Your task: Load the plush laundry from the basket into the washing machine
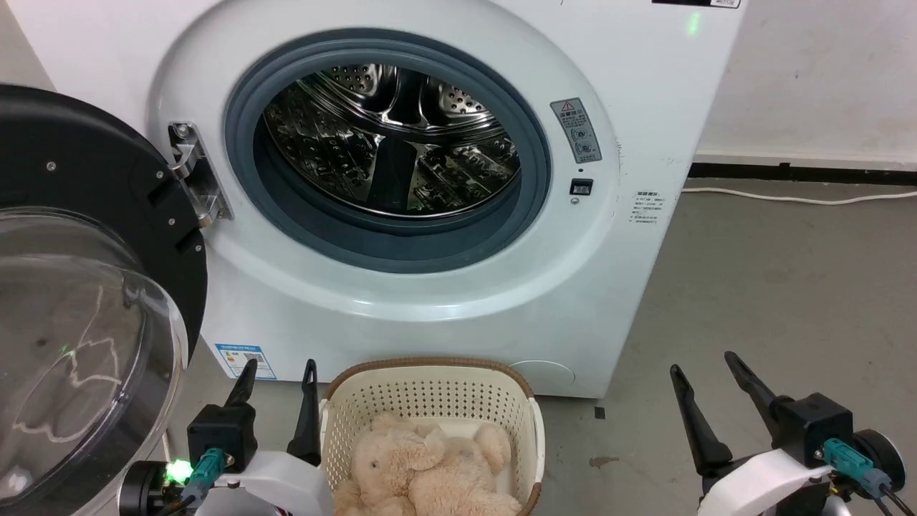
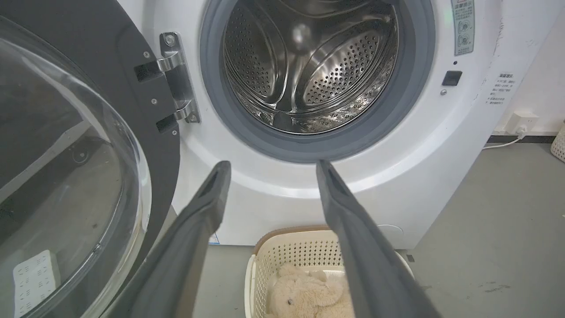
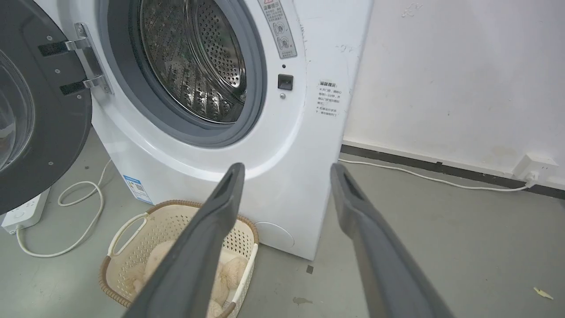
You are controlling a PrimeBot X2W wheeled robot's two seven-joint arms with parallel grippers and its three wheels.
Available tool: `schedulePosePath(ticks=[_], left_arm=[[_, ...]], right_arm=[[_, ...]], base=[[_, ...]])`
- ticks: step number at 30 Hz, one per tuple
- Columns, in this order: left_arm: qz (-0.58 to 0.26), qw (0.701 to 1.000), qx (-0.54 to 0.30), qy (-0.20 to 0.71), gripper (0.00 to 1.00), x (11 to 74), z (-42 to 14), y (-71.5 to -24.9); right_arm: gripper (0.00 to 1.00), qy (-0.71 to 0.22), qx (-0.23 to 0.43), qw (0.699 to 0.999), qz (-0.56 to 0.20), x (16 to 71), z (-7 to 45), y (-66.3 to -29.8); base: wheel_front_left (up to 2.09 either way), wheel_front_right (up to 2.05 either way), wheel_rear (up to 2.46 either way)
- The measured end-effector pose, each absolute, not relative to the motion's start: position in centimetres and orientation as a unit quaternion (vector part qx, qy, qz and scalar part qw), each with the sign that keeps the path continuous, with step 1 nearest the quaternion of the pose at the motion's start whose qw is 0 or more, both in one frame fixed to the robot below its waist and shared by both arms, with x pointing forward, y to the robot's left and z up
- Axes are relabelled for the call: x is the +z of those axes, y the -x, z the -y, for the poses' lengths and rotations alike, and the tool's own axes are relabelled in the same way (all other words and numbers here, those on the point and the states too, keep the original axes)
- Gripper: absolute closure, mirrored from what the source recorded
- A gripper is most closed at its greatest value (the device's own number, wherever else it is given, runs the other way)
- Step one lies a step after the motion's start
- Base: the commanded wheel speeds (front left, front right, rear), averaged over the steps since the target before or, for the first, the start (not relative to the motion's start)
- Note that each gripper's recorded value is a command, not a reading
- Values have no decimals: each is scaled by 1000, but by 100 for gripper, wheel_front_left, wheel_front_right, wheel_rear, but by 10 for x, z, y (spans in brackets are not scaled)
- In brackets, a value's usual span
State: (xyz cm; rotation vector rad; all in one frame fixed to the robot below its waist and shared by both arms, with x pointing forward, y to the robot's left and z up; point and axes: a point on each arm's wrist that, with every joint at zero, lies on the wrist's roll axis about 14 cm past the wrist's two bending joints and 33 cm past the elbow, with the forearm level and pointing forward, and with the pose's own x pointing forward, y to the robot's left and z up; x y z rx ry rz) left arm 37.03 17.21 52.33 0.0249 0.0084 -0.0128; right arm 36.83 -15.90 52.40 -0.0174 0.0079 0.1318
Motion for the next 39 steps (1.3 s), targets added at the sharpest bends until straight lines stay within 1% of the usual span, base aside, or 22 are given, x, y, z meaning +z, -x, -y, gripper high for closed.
schedulePosePath(ticks=[10, 18, 34, 39], left_arm=[[-17, 1000, -20, 1, 0, 513, -162, -373], [-40, 998, -45, 6, 0, 499, -146, -389], [-135, 987, -81, 30, 0, 437, -120, -421], [-187, 977, -93, 44, 0, 406, -108, -430]], right_arm=[[0, -9, 64, 998, -6, 520, 160, -369], [0, -22, 58, 998, -11, 514, 164, -373], [0, -43, 35, 998, -17, 502, 178, -386], [0, -50, 26, 998, -15, 499, 184, -394]], base=[[0, 0, 0], [0, 0, 0], [0, 0, 0], [0, 0, 0]])
